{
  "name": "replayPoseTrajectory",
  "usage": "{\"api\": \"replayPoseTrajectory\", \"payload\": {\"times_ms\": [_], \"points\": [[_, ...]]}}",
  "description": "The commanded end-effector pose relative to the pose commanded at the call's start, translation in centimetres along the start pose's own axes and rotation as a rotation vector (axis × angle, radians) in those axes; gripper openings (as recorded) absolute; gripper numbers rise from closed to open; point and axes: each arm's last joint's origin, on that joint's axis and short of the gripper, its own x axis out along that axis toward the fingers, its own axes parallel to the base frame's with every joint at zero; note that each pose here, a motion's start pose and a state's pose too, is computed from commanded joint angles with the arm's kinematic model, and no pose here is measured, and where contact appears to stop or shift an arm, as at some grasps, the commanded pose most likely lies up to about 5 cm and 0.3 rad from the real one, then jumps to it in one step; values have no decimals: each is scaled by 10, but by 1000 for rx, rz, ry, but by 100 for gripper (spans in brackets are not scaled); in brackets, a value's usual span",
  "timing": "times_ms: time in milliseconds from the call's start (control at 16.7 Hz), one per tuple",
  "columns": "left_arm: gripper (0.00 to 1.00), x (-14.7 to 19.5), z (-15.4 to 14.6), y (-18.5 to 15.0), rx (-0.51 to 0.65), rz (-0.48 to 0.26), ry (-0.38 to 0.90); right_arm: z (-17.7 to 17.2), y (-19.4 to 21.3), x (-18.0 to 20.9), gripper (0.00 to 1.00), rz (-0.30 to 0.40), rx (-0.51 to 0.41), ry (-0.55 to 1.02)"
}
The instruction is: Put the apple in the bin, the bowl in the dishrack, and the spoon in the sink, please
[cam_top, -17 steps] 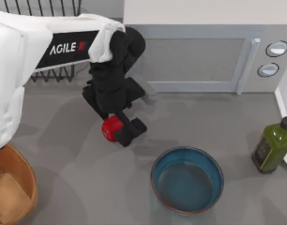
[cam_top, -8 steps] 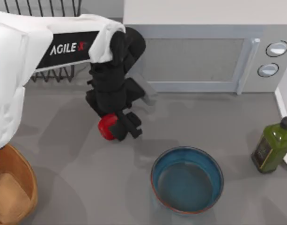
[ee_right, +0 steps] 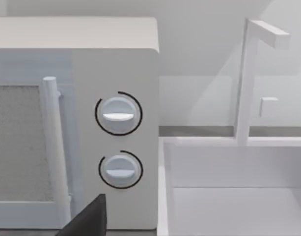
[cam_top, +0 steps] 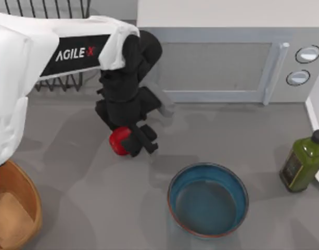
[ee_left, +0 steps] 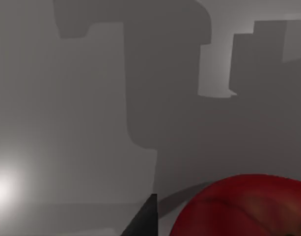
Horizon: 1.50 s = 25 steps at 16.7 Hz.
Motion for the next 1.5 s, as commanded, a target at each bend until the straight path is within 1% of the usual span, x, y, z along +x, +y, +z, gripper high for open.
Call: {"api": "replayPoseTrajectory", "payload": {"times_ms": [60,120,300,600,960,1260,1380,1500], "points": [[0,0,0,0,0,0,0,0,0,0,100,0,0,0],[0,-7,-1,2,2,18,-11,0,0,0,100,0,0,0],[0,-16,1,2,5,17,-10,0,0,0,100,0,0,0],[0,-55,3,0,5,16,-8,0,0,0,100,0,0,0],[0,-104,-3,-6,3,16,-9,0,0,0,100,0,0,0],[0,-104,-4,-5,-1,17,-4,0,0,0,100,0,0,0],[0,-107,-14,-2,-51,29,32,0,0,0,100,0,0,0],[0,-115,-34,-1,-147,55,67,0,0,0,100,0,0,0]]}}
